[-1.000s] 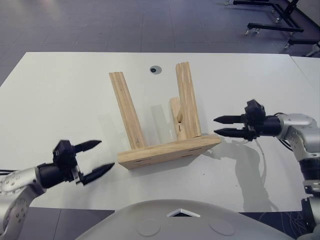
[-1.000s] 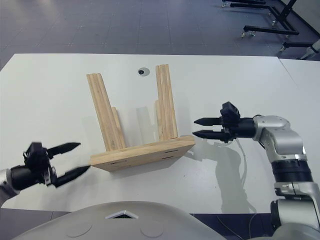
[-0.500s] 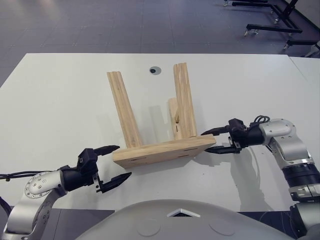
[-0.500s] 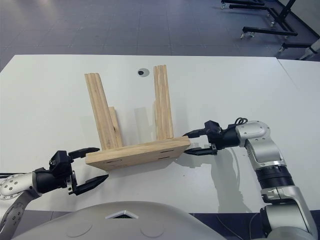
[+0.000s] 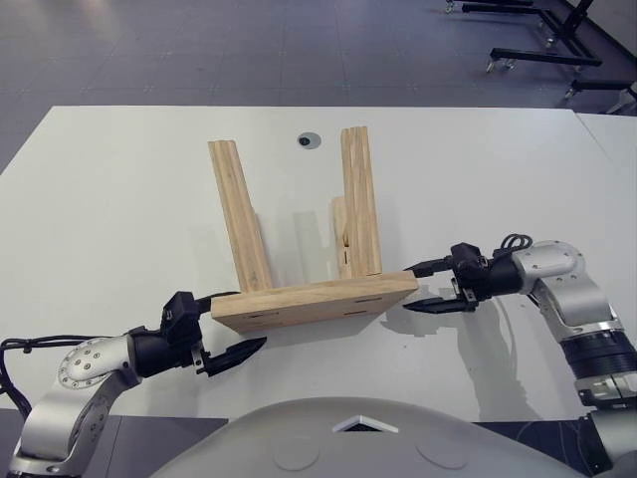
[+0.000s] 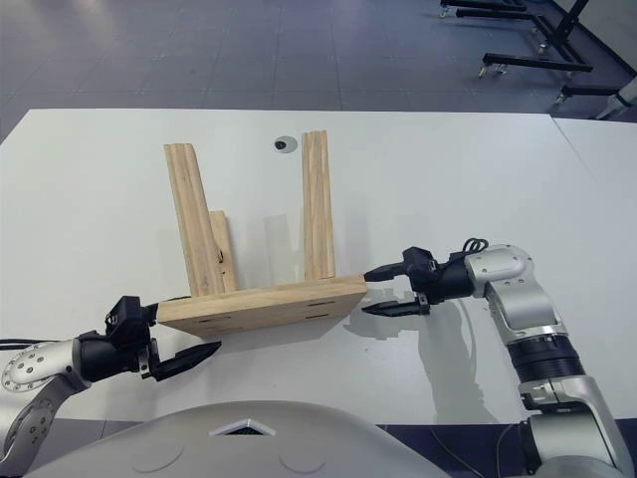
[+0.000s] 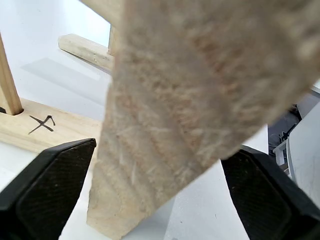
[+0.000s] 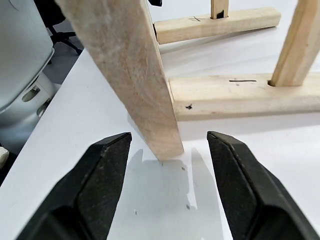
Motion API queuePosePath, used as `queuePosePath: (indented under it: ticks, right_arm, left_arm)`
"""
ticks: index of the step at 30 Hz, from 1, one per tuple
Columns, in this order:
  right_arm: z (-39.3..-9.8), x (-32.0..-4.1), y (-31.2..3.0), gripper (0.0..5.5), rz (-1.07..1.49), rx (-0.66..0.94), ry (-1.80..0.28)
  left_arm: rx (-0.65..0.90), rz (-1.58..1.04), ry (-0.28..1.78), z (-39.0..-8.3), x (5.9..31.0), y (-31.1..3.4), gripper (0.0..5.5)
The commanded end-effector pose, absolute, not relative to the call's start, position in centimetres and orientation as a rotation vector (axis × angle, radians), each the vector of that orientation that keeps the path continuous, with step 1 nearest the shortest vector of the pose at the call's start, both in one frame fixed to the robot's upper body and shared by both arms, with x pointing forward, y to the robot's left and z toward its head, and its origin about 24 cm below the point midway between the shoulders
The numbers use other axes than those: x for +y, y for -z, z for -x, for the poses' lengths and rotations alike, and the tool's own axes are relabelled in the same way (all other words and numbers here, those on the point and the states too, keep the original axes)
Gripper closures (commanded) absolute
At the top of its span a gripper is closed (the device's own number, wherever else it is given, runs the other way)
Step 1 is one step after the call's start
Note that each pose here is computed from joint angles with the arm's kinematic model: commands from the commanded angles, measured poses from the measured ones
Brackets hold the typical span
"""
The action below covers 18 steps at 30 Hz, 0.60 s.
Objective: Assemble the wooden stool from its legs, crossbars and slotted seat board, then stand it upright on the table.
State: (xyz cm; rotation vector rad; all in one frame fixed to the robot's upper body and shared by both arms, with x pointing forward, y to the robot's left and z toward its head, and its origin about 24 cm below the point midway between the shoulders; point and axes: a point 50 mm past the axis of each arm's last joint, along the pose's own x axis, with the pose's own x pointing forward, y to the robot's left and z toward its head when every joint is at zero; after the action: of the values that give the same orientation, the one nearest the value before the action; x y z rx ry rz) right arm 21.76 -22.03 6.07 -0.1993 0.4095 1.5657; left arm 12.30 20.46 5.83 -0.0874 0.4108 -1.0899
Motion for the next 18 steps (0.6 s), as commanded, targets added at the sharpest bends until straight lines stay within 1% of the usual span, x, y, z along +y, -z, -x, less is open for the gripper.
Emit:
queuePosePath:
  ticks: [1,4,6,7,8,9,13,15,18]
  right_arm:
    - [-21.7,-20.8,-5.9,2.71,0.199,0.391,-1.577]
    - [-21.7,-20.3,-5.7,2.71,0.195,0.372,-1.571]
    - [-21.6,-20.1,-5.5,2.71,0.189,0.369,-1.574]
    - [-21.5,-20.1,-5.5,2.85,0.185,0.367,-1.578]
    - [-21.5,-20.0,-5.5,3.06,0.18,0.363,-1.582]
    - [-21.4,-20.0,-5.4,3.13,0.171,0.365,-1.59]
    - [-21.1,-20.0,-5.5,3.91,0.149,0.371,-1.615]
    - [-21.0,-20.1,-5.6,3.98,0.14,0.371,-1.625]
    - [-21.2,-20.3,-6.8,3.98,0.094,0.374,-1.639]
  left_arm:
    - [0.432,0.072,1.112,-12.8,20.5,-5.9,1.65]
    - [0.436,0.072,1.125,-12.9,20.5,-5.9,2.01]
    - [0.434,0.076,1.136,-12.9,20.5,-6.0,2.36]
    - [0.434,0.078,1.139,-13.0,20.5,-6.0,2.44]
    - [0.434,0.078,1.141,-13.0,20.5,-6.0,2.69]
    - [0.434,0.078,1.144,-13.0,20.5,-6.0,2.71]
    - [0.433,0.076,1.151,-13.2,20.6,-6.0,3.34]
    - [0.43,0.079,1.159,-13.3,20.6,-6.0,3.39]
    - [0.433,0.099,1.156,-13.4,20.5,-6.1,3.41]
